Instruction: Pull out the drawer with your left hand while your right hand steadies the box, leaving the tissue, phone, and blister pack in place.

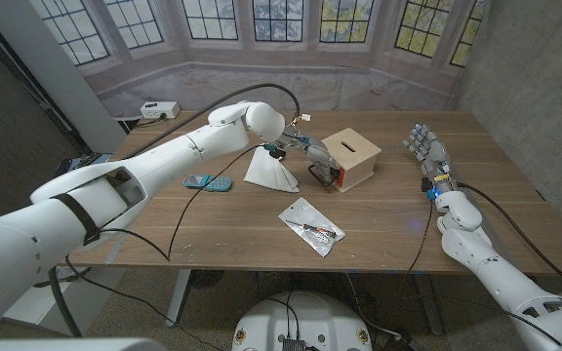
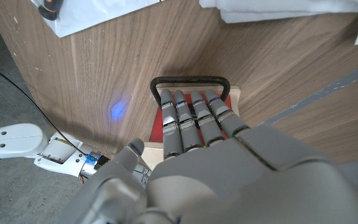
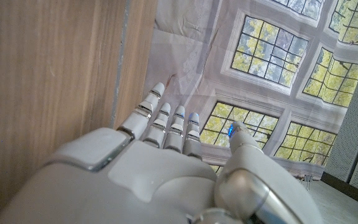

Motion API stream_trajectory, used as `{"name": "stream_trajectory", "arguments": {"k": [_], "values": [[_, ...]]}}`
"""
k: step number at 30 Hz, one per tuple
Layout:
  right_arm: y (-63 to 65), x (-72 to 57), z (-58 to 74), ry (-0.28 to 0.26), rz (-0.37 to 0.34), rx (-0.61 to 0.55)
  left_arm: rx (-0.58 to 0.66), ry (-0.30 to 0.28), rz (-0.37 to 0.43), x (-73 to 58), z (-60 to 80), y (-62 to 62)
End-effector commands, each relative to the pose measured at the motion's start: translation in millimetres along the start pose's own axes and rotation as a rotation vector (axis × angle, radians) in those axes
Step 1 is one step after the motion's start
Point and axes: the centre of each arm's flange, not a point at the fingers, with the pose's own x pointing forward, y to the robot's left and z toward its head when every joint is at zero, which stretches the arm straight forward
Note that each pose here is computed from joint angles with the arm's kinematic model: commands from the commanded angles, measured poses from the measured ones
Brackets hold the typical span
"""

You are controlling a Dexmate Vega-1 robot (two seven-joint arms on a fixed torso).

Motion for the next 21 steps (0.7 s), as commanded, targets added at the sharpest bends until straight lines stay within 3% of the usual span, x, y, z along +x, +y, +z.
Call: {"name": "stream_trajectory", "arguments": {"k": [1,21], "values": [[-2.0,-2.8,-2.6,-0.007,-0.008,0.008,0.018,0.002,0.003,2.1,3.3,-10.9],[-6.9,-11.7,-5.7,-0.009,-0.015,0.017,0.043,0.011,-0.002,4.3,14.1,-20.6]]}}
